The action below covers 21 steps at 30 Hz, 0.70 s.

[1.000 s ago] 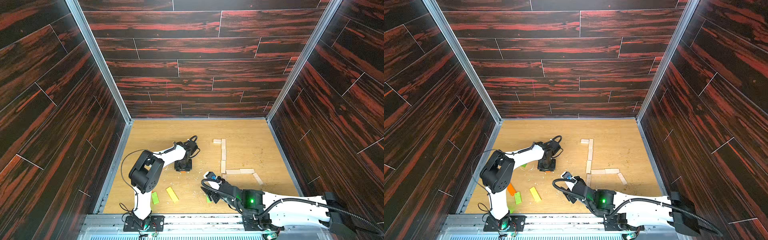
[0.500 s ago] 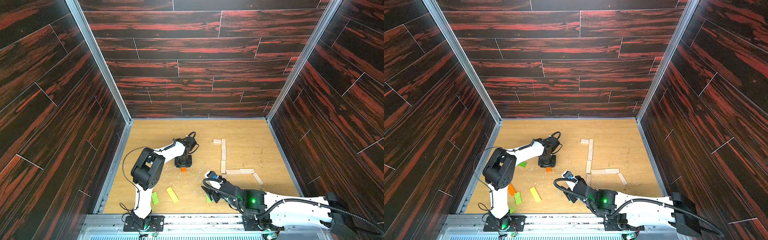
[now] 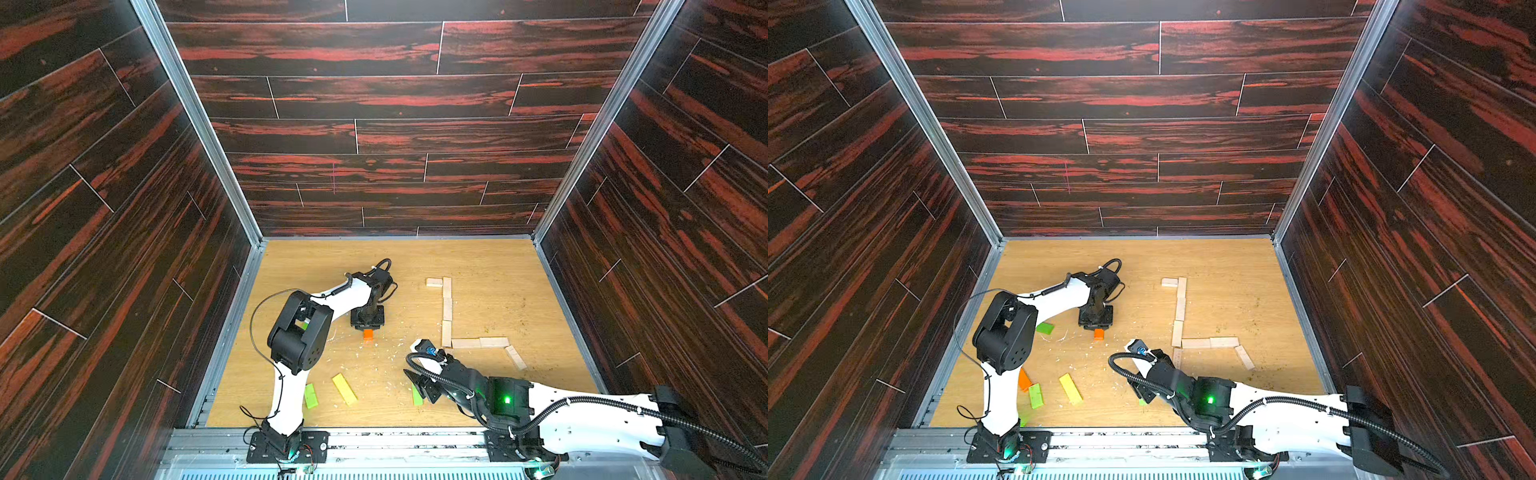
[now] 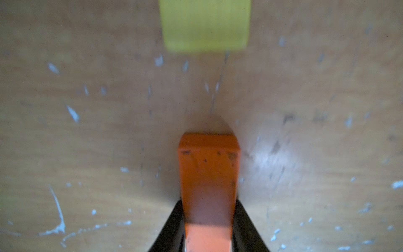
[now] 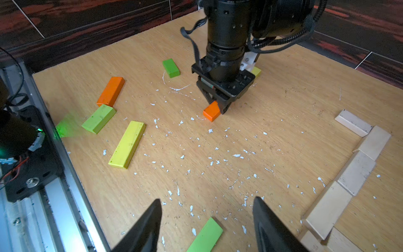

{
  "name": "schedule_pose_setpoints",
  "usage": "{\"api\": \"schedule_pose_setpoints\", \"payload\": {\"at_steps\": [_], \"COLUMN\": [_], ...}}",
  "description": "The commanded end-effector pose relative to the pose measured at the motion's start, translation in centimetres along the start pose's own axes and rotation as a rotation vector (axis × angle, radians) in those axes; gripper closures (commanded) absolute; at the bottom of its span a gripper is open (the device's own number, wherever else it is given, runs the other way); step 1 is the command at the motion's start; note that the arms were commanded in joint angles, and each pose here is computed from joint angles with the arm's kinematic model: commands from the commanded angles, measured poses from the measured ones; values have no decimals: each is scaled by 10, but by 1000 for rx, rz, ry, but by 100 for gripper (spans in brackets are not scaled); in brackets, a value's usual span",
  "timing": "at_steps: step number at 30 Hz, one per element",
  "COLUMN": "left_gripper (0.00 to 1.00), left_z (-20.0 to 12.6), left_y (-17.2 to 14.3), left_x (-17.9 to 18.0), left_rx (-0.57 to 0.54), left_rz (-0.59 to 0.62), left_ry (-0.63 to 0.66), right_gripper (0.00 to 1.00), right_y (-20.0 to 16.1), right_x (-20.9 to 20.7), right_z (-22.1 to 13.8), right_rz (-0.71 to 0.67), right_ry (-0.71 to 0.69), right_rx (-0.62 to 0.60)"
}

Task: Assemble a giraffe with building blocks
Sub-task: Assemble the building block at the center of the board.

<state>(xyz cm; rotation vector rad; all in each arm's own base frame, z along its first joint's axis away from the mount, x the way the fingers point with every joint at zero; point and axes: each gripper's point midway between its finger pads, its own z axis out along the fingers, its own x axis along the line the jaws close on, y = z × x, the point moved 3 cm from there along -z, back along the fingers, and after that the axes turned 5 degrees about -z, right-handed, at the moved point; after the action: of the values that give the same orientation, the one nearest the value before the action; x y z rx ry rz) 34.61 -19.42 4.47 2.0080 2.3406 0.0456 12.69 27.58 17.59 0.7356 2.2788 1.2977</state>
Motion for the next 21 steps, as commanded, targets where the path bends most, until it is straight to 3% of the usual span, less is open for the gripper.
{"api": "schedule_pose_setpoints", "payload": {"at_steps": [1,21], "left_gripper": [75,76], "left_z": [4,18], "left_y": [7,20], "left_x": [5,2], "left_rx": [11,32], "left_rz": [0,-17], "left_ry": [21,2], "right_gripper": [34,34], "right_y": [13,10], "right_x": [-1,-5], "right_z": [-3,0], "right_rz": [28,37], "right_ry": [6,6], "right_rx": [-26,-16]}}
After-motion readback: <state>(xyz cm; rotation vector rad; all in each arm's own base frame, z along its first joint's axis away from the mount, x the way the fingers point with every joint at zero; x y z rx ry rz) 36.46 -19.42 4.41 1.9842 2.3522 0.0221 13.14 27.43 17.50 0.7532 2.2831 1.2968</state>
